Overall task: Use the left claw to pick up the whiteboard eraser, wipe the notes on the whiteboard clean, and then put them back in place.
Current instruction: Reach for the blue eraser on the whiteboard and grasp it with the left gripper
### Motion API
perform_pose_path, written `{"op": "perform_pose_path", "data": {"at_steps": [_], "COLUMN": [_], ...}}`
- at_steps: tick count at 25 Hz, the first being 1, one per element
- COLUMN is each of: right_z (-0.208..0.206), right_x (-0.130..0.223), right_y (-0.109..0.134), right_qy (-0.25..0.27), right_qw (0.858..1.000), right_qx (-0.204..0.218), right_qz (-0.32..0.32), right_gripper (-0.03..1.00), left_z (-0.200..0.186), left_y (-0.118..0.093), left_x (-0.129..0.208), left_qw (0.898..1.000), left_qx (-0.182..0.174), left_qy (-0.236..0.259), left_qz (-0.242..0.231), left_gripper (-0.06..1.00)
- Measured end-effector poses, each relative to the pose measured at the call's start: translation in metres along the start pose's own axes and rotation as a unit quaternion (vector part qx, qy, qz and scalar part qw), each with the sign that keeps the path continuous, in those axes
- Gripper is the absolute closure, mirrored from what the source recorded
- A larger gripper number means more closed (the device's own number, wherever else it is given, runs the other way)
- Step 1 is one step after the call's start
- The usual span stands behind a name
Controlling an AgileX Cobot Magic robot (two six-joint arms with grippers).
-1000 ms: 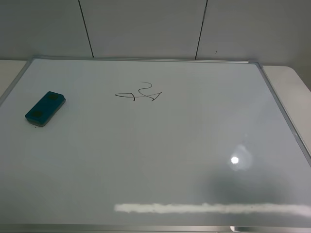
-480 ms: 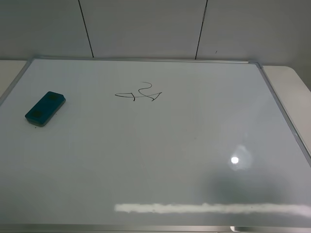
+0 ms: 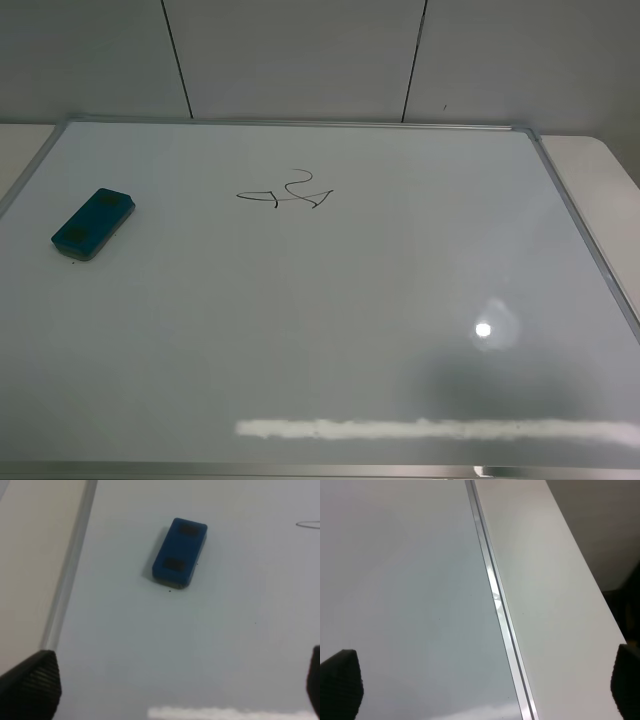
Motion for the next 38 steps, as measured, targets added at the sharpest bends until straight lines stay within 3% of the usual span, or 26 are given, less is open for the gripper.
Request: {"op": "perform_pose_path", "data": {"at_steps": [5,12,21,31,38], "right_z": [0.0,0.0,0.0,0.0,0.0], "right_x": [0.0,0.0,0.0,0.0,0.0], "right_y": [0.0,0.0,0.0,0.0,0.0], "right_qy": [0.0,0.0,0.0,0.0,0.0], "right_qw": [1.0,1.0,1.0,1.0,1.0], "right_qx": [0.0,0.0,0.0,0.0,0.0], "right_qz": [0.0,0.0,0.0,0.0,0.0], "right_gripper": [-0.02,-0.02,-0.02,-0.02,-0.02], "left_z": [0.011,0.039,0.107,0.183,0.227], "left_y": [0.0,-0.001,-0.015,-0.01,0.002], "left_x": [-0.002,-0.032,-0.06,-0.064,-0.052], "left_qw": [0.999,0.99,0.961,0.936,0.932], "left_qx": [-0.001,-0.001,0.025,0.002,-0.006], "left_qy": [0.045,0.139,0.261,0.306,0.315], "left_qz": [-0.009,0.004,0.091,0.172,0.181], "left_gripper": [-0.05,-0.05,-0.05,-0.05,-0.05]}}
Point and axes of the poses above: a point on each arm's last joint axis where the gripper is mounted, z pointing out along that axis toward the gripper, y along the wrist's bending axis when the last joint is at zero, x = y × z, the point moved 9 cm from there along z, pointing out along that axis toward the gripper, and after that the axes turned 2 degrees about z, right-handed, at the moved point
